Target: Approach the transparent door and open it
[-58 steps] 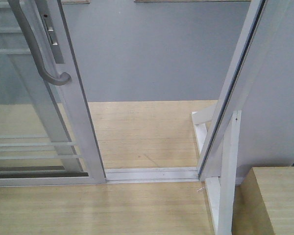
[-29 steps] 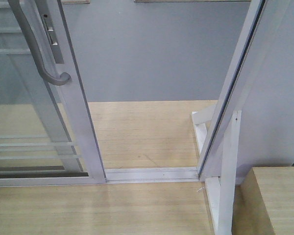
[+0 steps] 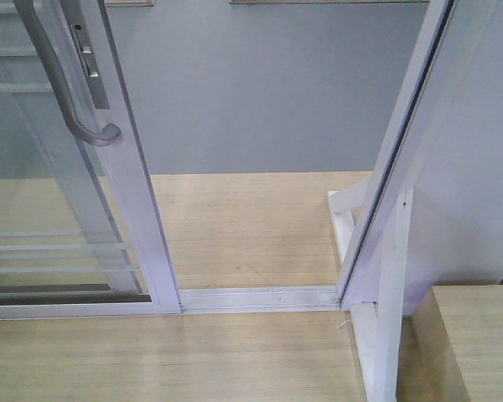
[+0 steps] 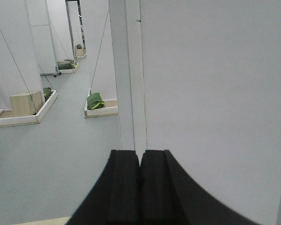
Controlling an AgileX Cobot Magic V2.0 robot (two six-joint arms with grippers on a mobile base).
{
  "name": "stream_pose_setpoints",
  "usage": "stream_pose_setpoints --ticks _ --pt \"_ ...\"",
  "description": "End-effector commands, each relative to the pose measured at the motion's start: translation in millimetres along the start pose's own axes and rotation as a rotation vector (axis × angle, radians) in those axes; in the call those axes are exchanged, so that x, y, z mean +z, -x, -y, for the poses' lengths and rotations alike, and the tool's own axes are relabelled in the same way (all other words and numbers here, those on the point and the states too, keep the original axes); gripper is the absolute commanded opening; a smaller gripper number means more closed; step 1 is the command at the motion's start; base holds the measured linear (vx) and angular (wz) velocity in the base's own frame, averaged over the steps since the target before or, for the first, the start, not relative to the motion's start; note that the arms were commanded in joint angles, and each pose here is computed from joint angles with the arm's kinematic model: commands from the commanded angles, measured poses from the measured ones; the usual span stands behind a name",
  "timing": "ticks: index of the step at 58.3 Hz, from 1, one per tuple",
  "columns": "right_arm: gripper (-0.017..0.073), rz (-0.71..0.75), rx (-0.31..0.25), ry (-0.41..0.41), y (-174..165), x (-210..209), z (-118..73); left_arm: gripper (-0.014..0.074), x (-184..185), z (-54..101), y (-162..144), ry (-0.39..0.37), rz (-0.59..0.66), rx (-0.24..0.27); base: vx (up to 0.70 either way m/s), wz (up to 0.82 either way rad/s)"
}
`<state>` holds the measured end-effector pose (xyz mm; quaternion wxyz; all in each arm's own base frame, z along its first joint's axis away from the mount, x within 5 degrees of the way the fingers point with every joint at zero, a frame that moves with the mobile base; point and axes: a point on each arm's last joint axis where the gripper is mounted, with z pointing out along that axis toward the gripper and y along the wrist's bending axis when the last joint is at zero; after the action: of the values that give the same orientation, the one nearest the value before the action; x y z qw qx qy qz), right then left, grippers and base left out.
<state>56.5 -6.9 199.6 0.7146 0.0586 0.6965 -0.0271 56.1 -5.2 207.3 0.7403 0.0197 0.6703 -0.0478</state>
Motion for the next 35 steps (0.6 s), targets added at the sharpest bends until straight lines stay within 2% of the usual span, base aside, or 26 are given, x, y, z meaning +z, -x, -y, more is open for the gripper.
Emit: stream_pose_setpoints --ticks 1,35 --pt "-0.0005 0.079 -0.017 -0.002 3.2 -0.9 0.2 -0.0006 -0.7 -0.8 -1.4 0.004 0.067 -0.009 0.0 0.0" --pt "-0.0005 0.079 -0.017 -0.002 3.2 -0.9 0.2 -0.0006 -0.7 -0.8 -1.4 0.004 0.067 -0.009 0.0 0.0"
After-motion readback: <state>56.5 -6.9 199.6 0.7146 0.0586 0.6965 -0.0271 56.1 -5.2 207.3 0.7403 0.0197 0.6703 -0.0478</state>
